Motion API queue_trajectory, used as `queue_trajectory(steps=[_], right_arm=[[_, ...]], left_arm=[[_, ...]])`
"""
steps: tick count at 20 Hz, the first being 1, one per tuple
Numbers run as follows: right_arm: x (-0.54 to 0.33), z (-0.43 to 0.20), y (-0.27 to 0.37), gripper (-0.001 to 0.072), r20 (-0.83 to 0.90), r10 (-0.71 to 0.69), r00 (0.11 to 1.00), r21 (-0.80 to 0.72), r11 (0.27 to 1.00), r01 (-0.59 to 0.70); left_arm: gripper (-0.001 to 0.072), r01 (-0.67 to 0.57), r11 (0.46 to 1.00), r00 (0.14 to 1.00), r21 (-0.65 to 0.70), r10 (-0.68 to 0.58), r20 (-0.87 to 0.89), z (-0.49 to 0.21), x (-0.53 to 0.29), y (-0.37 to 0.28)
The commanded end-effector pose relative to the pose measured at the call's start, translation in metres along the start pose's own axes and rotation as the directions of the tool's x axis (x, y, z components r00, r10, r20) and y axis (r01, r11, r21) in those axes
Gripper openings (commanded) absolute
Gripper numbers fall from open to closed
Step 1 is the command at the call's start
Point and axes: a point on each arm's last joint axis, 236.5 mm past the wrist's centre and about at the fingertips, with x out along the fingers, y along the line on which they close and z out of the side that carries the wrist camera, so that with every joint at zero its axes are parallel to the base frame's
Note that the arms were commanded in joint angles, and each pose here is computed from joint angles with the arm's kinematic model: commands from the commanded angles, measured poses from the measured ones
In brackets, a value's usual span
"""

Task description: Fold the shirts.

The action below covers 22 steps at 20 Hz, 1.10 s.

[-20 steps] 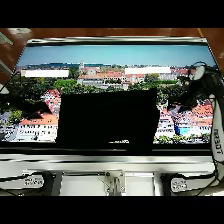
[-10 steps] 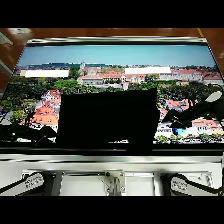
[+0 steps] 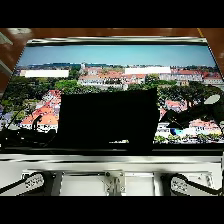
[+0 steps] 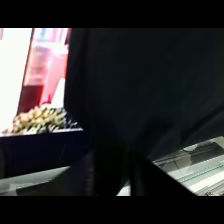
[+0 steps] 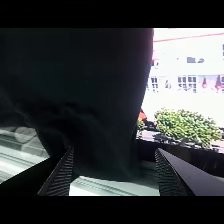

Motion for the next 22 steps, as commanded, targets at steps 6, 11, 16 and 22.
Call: queue_trajectory(steps=[6, 11, 16, 22], right_arm=[[0.046, -0.044, -0.001, 0.0637, -0.094, 0.096, 0.991, 0.098, 0.991, -0.087], [0.081, -0.070, -0.008, 0.0636, -0.095, 0.134, 0.986, 0.143, 0.982, -0.120], [0.107, -0.069, 0.004, 0.0385, -0.090, 0.045, 0.995, -0.006, 0.999, -0.045], [0.073, -0.057, 0.038, 0.0080, -0.090, 0.072, 0.993, -0.156, 0.984, -0.085]], left_arm=[[0.0042, 0.039, 0.999, 0.999, -0.001, -0.039, 0.005, 0.000, 0.002, -0.009], [0.0042, 0.053, 0.999, 0.999, -0.006, -0.053, 0.011, 0.001, 0.001, -0.012], [0.0042, 0.063, 0.998, 0.998, -0.007, -0.063, 0.020, 0.003, 0.001, -0.015], [0.0041, 0.061, 0.996, 0.997, 0.063, -0.064, 0.043, 0.013, -0.006, -0.019]])
